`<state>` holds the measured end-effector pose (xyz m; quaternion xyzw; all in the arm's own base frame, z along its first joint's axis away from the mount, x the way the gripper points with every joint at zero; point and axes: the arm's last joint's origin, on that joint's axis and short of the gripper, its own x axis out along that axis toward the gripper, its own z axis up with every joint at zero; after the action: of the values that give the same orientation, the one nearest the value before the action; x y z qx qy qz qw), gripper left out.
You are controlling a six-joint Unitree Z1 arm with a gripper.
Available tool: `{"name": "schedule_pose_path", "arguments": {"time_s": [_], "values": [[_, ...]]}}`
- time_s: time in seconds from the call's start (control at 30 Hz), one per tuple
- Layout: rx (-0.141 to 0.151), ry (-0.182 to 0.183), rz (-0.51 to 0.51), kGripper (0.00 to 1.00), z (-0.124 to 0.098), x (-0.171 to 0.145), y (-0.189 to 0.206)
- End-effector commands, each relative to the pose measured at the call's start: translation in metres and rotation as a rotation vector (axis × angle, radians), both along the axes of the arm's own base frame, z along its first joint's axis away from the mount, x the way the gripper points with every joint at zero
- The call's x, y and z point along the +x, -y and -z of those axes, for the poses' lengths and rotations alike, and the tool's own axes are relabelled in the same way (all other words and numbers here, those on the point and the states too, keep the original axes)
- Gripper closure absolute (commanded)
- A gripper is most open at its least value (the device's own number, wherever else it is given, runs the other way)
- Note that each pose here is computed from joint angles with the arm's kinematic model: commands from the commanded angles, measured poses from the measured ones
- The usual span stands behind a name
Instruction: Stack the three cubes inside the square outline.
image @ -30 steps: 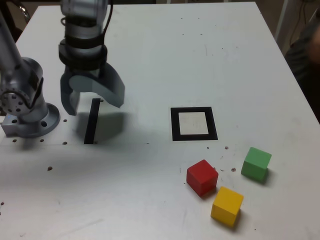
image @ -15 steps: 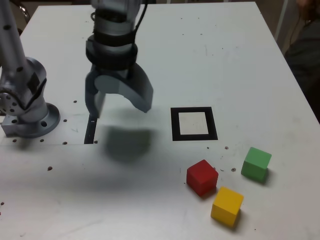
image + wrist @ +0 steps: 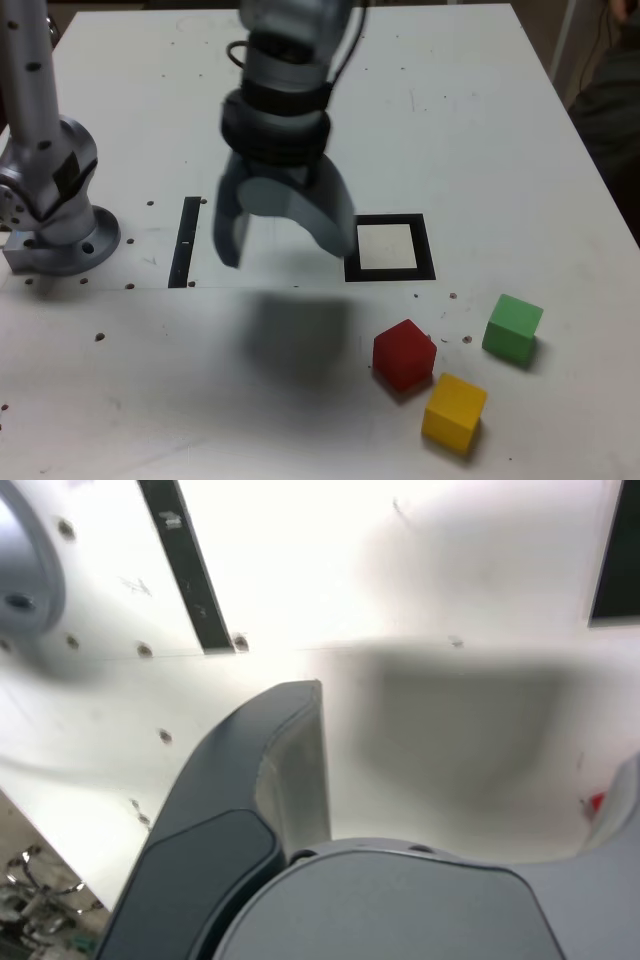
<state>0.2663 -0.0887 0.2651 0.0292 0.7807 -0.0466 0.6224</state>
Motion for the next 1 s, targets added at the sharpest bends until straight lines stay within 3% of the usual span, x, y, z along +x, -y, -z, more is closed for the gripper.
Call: {"name": "schedule_pose_path", "arguments": {"time_s": [0.0,0.37,0.67,0.97], "values": [[-0.002,0.004,-0.001,0.01,-0.004,0.012,0.009],[0.014,-0.006,-0.002,0.00,-0.012,0.065,0.050],[0.019,-0.025,-0.017,0.00,0.009,0.099,0.068],[0.013,-0.053,-0.023,0.00,0.023,0.107,0.073]]}}
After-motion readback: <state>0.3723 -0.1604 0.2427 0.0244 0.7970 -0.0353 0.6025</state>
